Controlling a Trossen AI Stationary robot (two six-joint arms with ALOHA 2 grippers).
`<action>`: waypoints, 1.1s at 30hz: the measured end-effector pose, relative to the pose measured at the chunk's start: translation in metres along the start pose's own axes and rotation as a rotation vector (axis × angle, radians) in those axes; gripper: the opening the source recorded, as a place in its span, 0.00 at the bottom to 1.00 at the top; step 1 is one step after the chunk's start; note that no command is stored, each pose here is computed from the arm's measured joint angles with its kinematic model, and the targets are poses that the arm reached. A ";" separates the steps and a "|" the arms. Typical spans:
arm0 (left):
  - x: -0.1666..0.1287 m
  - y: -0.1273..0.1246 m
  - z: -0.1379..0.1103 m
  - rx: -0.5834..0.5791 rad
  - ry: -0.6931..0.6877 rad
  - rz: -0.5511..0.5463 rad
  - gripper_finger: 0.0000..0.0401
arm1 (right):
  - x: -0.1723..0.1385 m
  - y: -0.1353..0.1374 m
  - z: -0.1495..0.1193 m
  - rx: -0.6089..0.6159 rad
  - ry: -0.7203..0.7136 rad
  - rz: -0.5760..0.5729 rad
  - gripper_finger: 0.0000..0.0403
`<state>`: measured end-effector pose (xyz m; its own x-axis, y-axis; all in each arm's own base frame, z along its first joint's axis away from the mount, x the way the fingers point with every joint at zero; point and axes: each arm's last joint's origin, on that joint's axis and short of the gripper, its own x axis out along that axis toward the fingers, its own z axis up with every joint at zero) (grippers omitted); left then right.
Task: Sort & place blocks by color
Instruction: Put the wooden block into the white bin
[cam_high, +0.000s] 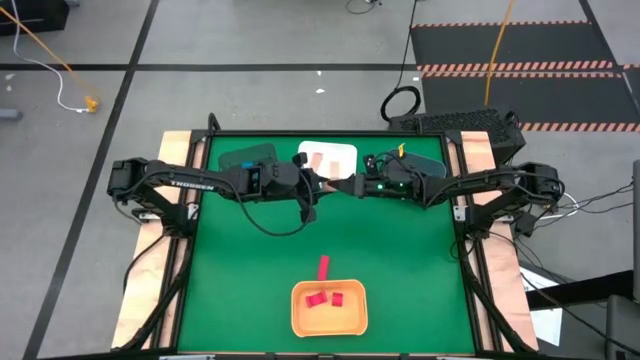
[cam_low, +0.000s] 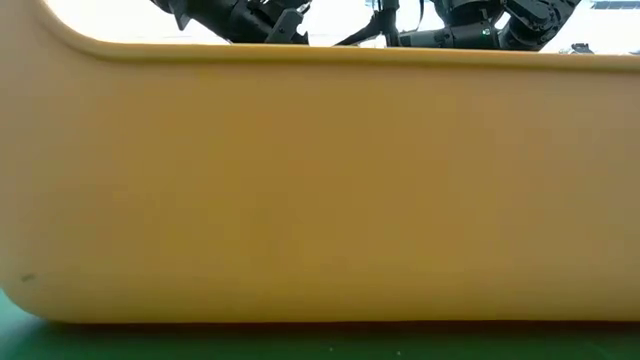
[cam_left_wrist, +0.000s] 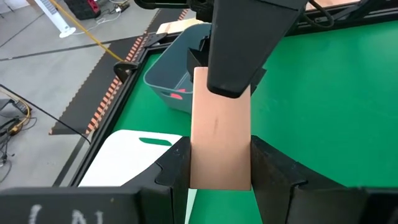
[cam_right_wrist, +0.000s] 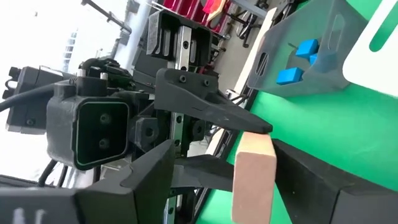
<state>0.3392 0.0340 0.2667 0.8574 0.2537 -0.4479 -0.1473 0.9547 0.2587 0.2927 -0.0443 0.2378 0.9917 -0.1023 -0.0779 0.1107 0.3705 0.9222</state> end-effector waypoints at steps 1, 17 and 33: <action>0.000 0.000 0.000 -0.002 0.000 0.000 0.32 | 0.000 0.000 0.000 0.015 0.001 -0.002 0.61; 0.001 -0.001 -0.002 -0.036 0.010 -0.004 0.32 | -0.001 -0.010 -0.004 0.091 0.038 -0.111 0.10; 0.002 0.009 0.001 -0.179 -0.037 0.053 0.73 | -0.005 -0.031 0.011 0.030 0.042 -0.270 0.10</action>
<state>0.3402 0.0433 0.2694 0.8629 0.3018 -0.4053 -0.2756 0.9534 0.1231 0.2830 -0.0658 0.2135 0.9286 -0.1550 -0.3371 0.3696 0.3073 0.8769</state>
